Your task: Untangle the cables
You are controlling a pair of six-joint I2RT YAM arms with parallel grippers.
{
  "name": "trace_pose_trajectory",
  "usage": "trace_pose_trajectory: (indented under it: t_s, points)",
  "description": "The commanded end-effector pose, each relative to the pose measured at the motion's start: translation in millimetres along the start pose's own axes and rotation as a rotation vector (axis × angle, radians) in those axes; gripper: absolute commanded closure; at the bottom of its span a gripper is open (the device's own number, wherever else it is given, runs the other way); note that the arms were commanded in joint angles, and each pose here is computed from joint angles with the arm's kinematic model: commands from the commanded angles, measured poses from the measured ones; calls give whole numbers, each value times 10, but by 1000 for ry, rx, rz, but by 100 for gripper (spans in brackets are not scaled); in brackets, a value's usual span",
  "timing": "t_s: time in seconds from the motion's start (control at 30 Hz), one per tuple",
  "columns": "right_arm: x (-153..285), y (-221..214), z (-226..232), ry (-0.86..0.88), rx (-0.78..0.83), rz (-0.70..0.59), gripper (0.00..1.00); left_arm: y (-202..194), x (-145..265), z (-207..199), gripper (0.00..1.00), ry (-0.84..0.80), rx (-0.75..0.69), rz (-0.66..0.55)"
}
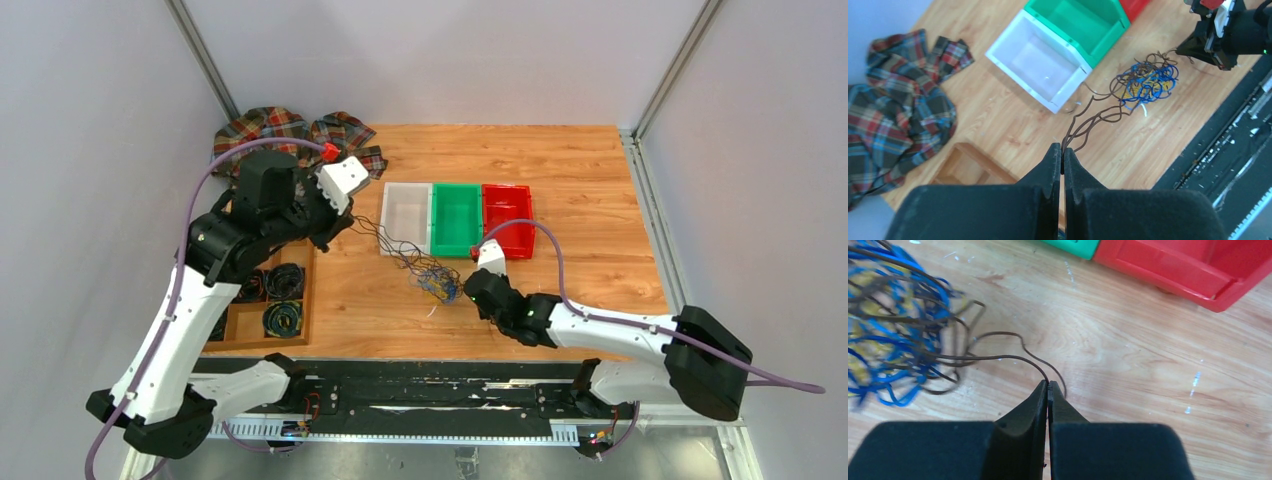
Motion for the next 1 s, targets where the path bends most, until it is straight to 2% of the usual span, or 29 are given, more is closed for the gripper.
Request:
trace_pose_trajectory:
  t_s: [0.0, 0.03, 0.1, 0.23, 0.37, 0.5, 0.63, 0.97]
  points:
    - [37, 110, -103, -121, 10, 11, 99, 115, 217, 15, 100, 49, -42, -61]
    - [61, 175, -84, -102, 10, -12, 99, 102, 221, -21, 100, 21, -41, -70]
    - [141, 363, -22, -20, -1, -90, 90, 64, 197, -98, 100, -42, -22, -72]
    - [416, 796, 187, 281, -31, -320, 49, -40, 97, -263, 99, -196, 14, -62]
    - [685, 1199, 407, 492, -26, -475, 32, -120, -45, -302, 99, -256, 41, -21]
    - [914, 1526, 694, 664, 31, -569, 31, -129, -124, -308, 99, -286, 49, -3]
    - [1006, 1741, 909, 775, 56, -612, 36, -128, -170, -322, 99, -315, 58, 4]
    - [924, 1968, 1202, 860, 59, -629, 46, -192, -187, -346, 99, -330, 56, 15]
Point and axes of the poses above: each gripper's point midway between its finger pads, its own x axis back along the fingers, its own z axis along the line the jaws close on, y = z × x, the point moved 8 cm from there along x, back along the fingers, and after that the axes turned 1 degree about x, right-handed, at the moved point
